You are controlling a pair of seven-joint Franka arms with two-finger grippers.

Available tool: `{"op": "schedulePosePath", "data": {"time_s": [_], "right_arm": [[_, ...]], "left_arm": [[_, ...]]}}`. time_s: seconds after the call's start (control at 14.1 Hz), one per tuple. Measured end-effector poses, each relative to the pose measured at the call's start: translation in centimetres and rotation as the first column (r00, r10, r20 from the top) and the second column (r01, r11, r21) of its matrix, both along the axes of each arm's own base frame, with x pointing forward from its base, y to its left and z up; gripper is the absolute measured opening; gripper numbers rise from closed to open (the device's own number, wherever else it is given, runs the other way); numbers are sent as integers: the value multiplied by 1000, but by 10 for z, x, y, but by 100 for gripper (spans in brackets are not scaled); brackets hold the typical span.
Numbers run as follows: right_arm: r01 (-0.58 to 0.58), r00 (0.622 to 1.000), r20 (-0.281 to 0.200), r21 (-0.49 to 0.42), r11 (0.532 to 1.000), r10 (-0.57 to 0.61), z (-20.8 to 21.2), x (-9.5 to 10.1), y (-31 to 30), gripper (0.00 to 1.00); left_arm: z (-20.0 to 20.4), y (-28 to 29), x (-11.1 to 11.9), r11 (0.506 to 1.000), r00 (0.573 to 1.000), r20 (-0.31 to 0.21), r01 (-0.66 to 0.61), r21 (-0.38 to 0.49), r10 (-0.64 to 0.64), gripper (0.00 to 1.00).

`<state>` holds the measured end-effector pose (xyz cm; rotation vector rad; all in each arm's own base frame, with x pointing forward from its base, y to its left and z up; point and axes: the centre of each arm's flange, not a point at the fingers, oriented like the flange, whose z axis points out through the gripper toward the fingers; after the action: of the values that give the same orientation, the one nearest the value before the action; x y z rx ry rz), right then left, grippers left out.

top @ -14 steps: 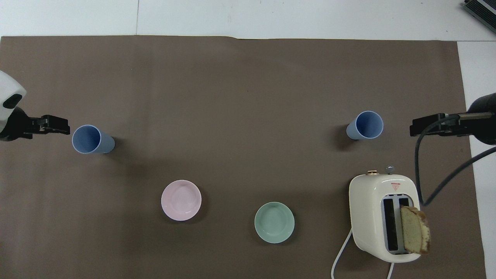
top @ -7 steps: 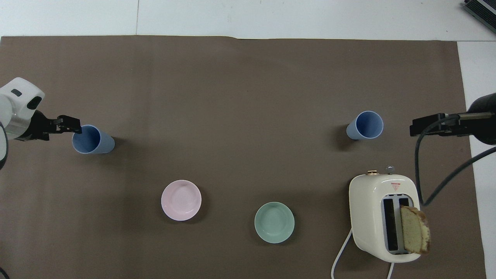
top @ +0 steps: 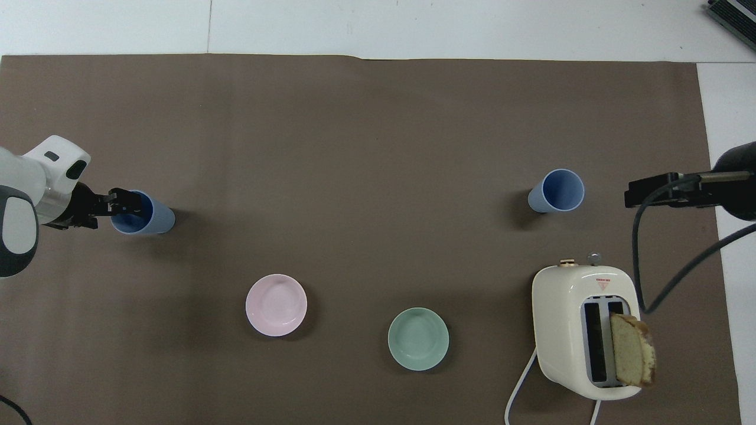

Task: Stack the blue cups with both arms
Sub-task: 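Move the left gripper to the blue cup and grasp it, then carry the blue cup with the left gripper to the table center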

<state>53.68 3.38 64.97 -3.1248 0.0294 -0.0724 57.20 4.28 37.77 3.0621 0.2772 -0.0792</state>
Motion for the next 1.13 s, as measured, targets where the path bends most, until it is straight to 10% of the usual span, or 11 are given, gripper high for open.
{"op": "schedulePosePath", "data": {"time_s": [0.42, 0.78, 1.13], "right_arm": [[0, 1000, 0, 0, 1000, 0, 0, 0, 0, 100], [0, 1000, 0, 0, 1000, 0, 0, 0, 0, 100], [0, 1000, 0, 0, 1000, 0, 0, 0, 0, 100]], "left_arm": [[11, -2, 7, 1000, 999, 38, 4, 3, -4, 8], [66, -31, 31, 999, 991, 128, 34, 2, -34, 4], [113, -186, 14, 998, 987, 147, -55, -42, 60, 4]]}}
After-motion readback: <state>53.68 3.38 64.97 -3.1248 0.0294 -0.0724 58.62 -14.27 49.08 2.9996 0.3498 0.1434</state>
